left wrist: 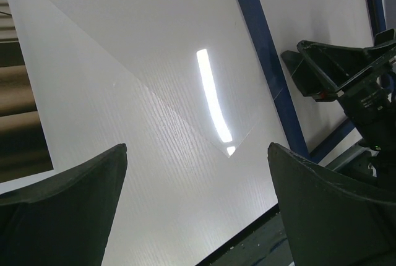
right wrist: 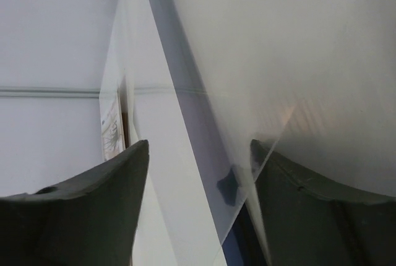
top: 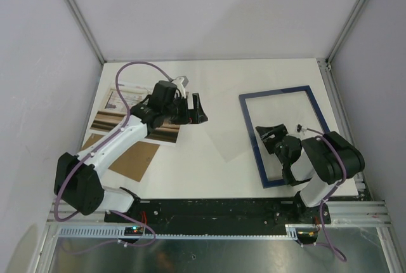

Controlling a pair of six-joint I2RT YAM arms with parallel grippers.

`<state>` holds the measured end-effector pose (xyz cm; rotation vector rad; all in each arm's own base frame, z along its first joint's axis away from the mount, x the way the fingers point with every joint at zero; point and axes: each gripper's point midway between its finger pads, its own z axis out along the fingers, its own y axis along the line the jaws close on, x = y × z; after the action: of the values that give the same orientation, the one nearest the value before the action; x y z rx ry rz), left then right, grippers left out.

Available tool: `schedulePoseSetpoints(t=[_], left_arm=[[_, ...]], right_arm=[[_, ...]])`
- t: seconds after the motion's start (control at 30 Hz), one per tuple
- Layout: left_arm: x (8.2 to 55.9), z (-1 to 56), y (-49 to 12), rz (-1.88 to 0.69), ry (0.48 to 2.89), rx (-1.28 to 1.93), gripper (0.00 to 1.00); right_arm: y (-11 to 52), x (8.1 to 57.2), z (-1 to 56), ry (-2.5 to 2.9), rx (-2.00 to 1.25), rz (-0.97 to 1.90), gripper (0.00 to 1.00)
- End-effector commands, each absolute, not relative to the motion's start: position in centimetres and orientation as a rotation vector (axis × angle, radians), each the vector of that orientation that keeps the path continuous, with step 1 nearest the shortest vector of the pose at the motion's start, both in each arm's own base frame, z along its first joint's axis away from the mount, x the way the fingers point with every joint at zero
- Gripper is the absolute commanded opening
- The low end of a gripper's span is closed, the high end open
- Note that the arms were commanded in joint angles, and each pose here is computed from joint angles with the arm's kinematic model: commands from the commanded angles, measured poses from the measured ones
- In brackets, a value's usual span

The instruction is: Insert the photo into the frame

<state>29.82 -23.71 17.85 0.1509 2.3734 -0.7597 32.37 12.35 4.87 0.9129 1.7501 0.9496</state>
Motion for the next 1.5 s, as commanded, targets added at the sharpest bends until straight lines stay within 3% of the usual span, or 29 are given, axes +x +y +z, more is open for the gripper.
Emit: schedulePoseSetpoints(t=[0.0,0.2,0.37,0.8,1.13,1.47], left_arm=[[31.3,20.0,-24.2,-0.811,2.315,0.163,1.00],[32.3,20.6,-25.0,-0.855,2.320,0.130,1.00],[34.1,21.9,-25.3,-0.863,2.291,0.105,1.00],[44.8,29.6,-23.5,-1.012,2.063,0.200,1.00],[44.0,31.6,-25.5,-1.285,1.920,0.564,1.00],[41.0,29.9,-25.1,-1.402,1.908,0.660,1.00]], right_arm=[[12.3,32.9,6.0,1.686,0.884,0.983,0.64],[11.4,34.2,8.0,1.679,0.846,0.922,0.20],[10.9,35.8,13.1,1.674,0.719,0.802,0.02],[13.5,33.6,31.8,1.714,0.241,0.788,0.00],[16.9,28.9,37.6,1.771,-0.033,1.051,0.00],[18.0,26.1,38.7,1.792,-0.107,1.233,0.00]])
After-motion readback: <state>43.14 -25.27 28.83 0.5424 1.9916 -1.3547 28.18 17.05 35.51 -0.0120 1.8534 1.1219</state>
